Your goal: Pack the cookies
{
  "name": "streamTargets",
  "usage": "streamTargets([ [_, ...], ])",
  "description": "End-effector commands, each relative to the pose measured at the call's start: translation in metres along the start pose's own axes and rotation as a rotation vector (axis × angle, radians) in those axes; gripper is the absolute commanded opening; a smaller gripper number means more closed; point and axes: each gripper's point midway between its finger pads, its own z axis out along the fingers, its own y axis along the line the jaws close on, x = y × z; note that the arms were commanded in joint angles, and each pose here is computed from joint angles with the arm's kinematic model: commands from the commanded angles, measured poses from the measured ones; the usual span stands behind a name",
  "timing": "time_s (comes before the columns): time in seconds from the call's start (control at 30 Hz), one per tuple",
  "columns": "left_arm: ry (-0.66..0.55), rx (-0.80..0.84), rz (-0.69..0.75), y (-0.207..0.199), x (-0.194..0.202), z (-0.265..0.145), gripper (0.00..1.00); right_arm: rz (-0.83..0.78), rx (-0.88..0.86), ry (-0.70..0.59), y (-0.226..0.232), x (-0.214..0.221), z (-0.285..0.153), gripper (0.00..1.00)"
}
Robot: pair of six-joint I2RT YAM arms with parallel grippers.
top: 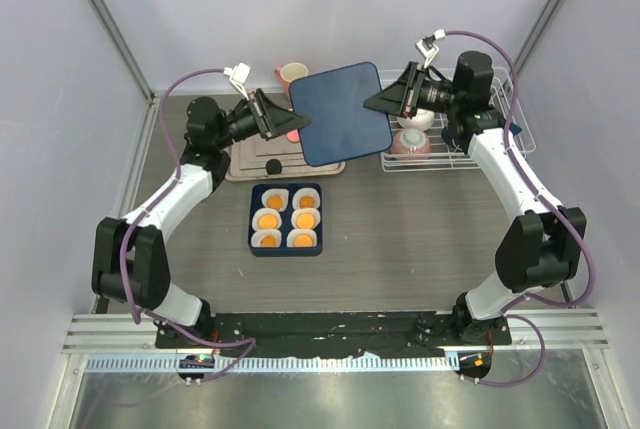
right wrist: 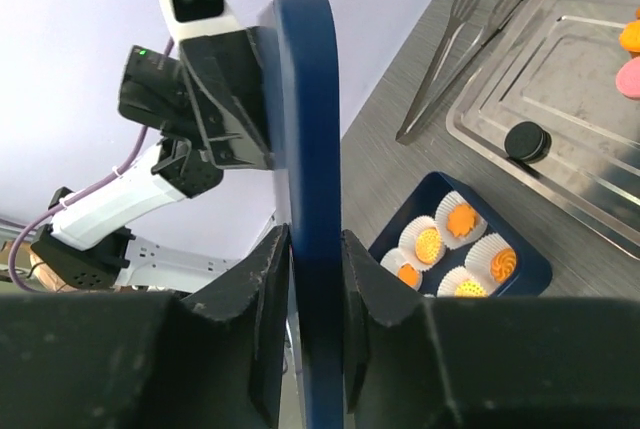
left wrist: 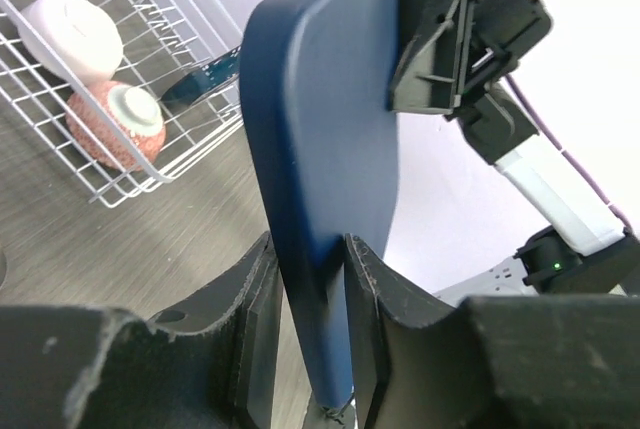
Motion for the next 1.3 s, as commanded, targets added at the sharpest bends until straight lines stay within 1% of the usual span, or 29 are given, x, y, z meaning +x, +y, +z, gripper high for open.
streamTargets([
  [0.0,-0.048,0.122,0.114,-0.055,-0.019,-0.008,0.04,-0.028,0.002,0.018,0.0,0.009,0.002,0.3],
  [0.1,-0.057,0.117,0.118,-0.057,-0.024,-0.011,0.03,-0.027,0.012,0.022,-0.004,0.011,0.002,0.33],
  [0.2,-0.062,0.11,0.114,-0.058,-0.027,-0.014,0.02,-0.027,0.024,0.031,-0.006,0.015,0.001,0.4],
  [0.3,-0.064,0.097,0.109,-0.055,-0.03,-0.017,0.0,-0.037,0.033,0.034,-0.007,0.017,-0.001,0.51],
  [0.33,-0.059,0.095,0.107,-0.054,-0.031,-0.018,0.0,-0.036,0.036,0.035,-0.008,0.018,0.0,0.59],
  [0.53,-0.063,0.059,0.083,-0.039,-0.037,-0.029,0.0,-0.054,0.065,0.032,-0.013,0.019,-0.002,0.73],
  [0.63,-0.049,0.038,0.057,-0.028,-0.037,-0.037,0.0,-0.077,0.093,0.03,-0.017,0.018,-0.004,0.78],
  [0.77,0.001,0.004,0.025,-0.01,-0.032,-0.053,0.0,-0.092,0.125,0.026,-0.017,0.017,-0.008,0.8],
  [0.87,0.08,-0.049,0.029,0.005,-0.022,-0.067,0.01,-0.107,0.138,0.017,-0.014,0.015,-0.01,0.8],
  [0.9,0.133,-0.099,-0.049,0.017,-0.008,-0.076,0.01,-0.113,0.137,0.016,-0.012,0.015,-0.011,0.8],
  [0.93,0.152,-0.111,0.028,0.019,-0.008,-0.079,0.01,-0.114,0.141,0.013,-0.011,0.015,-0.012,0.8],
  [0.97,0.182,-0.125,0.042,0.022,-0.002,-0.083,0.01,-0.119,0.142,0.014,-0.01,0.015,-0.012,0.8],
  [1.0,0.226,-0.165,-0.034,0.025,0.01,-0.092,0.01,-0.123,0.143,0.014,-0.009,0.015,-0.013,0.8],
  [1.03,0.25,-0.171,0.023,0.029,0.015,-0.096,0.01,-0.122,0.144,0.015,-0.01,0.015,-0.013,0.81],
  [1.07,0.271,-0.183,0.013,0.032,0.02,-0.1,0.02,-0.123,0.145,0.014,-0.009,0.015,-0.013,0.81],
  [1.1,0.311,-0.214,-0.061,0.033,0.035,-0.108,0.02,-0.125,0.145,0.015,-0.009,0.015,-0.013,0.81],
  [1.17,0.357,-0.225,-0.054,0.038,0.046,-0.114,0.02,-0.121,0.151,0.015,-0.011,0.016,-0.014,0.81],
  [1.2,0.347,-0.257,-0.102,0.045,0.046,-0.126,0.02,-0.123,0.151,0.015,-0.011,0.016,-0.014,0.81],
  [1.27,0.354,-0.282,-0.156,0.057,0.058,-0.137,0.03,-0.122,0.153,0.016,-0.012,0.018,-0.014,0.81],
])
